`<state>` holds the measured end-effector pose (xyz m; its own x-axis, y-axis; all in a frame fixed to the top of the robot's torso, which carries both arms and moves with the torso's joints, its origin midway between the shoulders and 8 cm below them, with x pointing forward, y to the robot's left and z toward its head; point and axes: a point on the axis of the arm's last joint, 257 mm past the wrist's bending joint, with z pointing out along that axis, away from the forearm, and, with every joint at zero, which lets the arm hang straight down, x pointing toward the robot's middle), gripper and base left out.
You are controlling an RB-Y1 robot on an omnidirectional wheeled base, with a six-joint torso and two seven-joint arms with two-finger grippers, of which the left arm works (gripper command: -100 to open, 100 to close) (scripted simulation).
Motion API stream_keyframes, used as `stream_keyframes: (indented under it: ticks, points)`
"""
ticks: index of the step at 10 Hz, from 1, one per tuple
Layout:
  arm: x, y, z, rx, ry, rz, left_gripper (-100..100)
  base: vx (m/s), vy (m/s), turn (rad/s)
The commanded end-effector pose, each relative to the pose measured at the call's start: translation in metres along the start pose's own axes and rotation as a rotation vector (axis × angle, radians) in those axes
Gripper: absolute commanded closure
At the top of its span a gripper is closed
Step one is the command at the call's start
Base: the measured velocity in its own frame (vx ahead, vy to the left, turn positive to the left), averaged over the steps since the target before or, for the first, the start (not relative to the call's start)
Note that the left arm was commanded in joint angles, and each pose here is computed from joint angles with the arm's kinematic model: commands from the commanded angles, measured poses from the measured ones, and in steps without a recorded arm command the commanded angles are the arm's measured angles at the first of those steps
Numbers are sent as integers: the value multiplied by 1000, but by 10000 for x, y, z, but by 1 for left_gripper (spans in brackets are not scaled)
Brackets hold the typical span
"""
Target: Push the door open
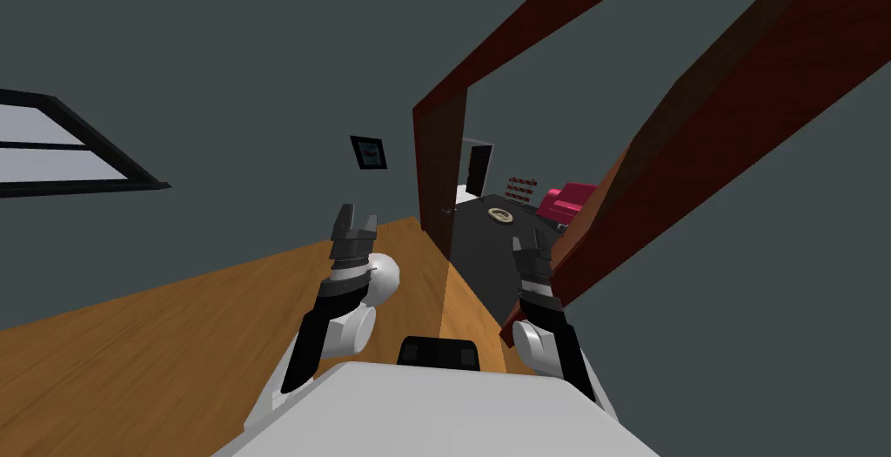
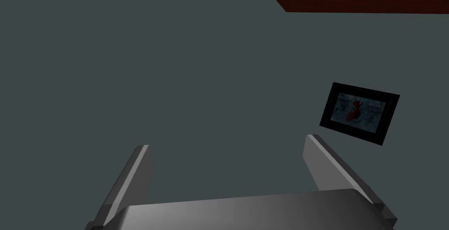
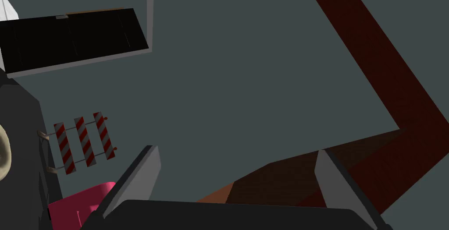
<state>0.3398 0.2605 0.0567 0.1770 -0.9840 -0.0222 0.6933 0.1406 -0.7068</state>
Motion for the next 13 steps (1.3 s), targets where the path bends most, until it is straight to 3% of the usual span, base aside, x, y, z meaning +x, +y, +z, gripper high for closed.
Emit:
stream_keyframes:
  ticks: [1, 13]
  points:
    - [67, 100, -17, -13, 18, -11, -100, 71, 25, -27]
    - [568, 818, -212, -110, 136, -90, -100, 112, 31, -27]
